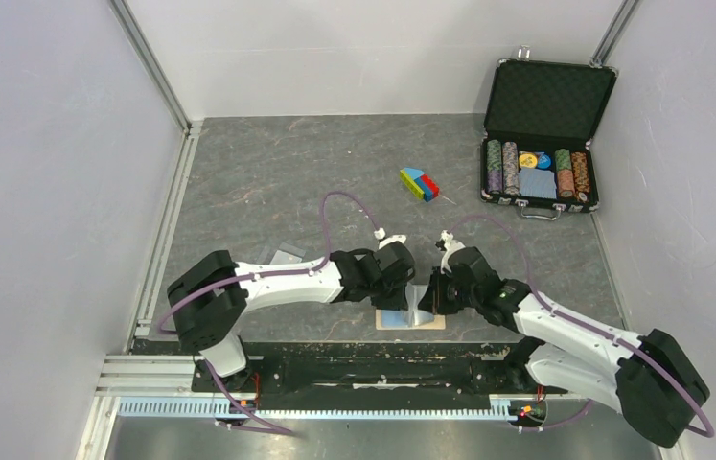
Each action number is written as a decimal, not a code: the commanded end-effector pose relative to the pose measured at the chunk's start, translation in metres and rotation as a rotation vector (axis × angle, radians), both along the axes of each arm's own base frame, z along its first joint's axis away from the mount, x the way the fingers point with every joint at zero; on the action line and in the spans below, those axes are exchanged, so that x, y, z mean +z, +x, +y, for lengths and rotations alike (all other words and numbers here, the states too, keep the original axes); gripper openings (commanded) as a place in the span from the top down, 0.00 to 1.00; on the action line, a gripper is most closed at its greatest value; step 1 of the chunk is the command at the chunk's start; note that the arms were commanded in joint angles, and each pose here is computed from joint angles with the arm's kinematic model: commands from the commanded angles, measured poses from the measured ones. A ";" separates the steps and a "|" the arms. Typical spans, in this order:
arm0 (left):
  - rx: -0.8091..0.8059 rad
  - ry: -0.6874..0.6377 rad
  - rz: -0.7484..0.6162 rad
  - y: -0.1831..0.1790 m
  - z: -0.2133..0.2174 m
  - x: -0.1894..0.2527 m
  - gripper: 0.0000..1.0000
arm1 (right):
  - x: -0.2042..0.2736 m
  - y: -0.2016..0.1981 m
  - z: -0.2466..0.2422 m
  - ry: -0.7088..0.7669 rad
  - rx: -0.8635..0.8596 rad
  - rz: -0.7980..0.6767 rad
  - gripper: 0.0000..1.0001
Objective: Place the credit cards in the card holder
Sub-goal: Turn over the card slot in the card holder.
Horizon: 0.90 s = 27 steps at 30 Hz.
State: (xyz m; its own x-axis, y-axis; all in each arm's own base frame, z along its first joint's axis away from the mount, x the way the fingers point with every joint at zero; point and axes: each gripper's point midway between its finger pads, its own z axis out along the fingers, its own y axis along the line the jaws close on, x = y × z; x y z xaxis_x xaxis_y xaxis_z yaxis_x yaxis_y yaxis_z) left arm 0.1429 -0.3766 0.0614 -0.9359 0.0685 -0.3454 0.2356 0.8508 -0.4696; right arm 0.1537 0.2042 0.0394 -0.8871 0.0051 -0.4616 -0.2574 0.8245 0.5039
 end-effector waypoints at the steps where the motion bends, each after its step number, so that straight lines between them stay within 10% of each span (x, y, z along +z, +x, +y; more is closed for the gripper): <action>1: -0.074 0.136 -0.077 0.006 0.023 0.023 0.98 | 0.033 0.017 0.010 0.054 -0.017 -0.087 0.98; 13: -0.170 0.354 -0.029 0.007 0.029 0.011 0.93 | 0.030 0.019 0.002 0.003 -0.029 -0.098 0.98; 20: -0.202 0.341 -0.032 0.000 0.000 0.012 0.52 | 0.035 0.024 -0.006 -0.019 -0.047 -0.116 0.98; 27: -0.230 0.213 -0.021 -0.011 -0.037 0.020 0.44 | 0.044 0.032 -0.019 -0.031 -0.105 -0.140 0.98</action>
State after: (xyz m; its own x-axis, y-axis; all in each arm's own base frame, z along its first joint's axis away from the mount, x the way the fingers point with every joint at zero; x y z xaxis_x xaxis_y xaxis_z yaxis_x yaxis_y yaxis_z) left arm 0.1349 -0.3841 0.0670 -0.8877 0.3639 -0.2821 0.4217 0.8885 -0.1808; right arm 0.1690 0.1891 0.0599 -0.8535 0.0433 -0.5194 -0.2327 0.8600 0.4541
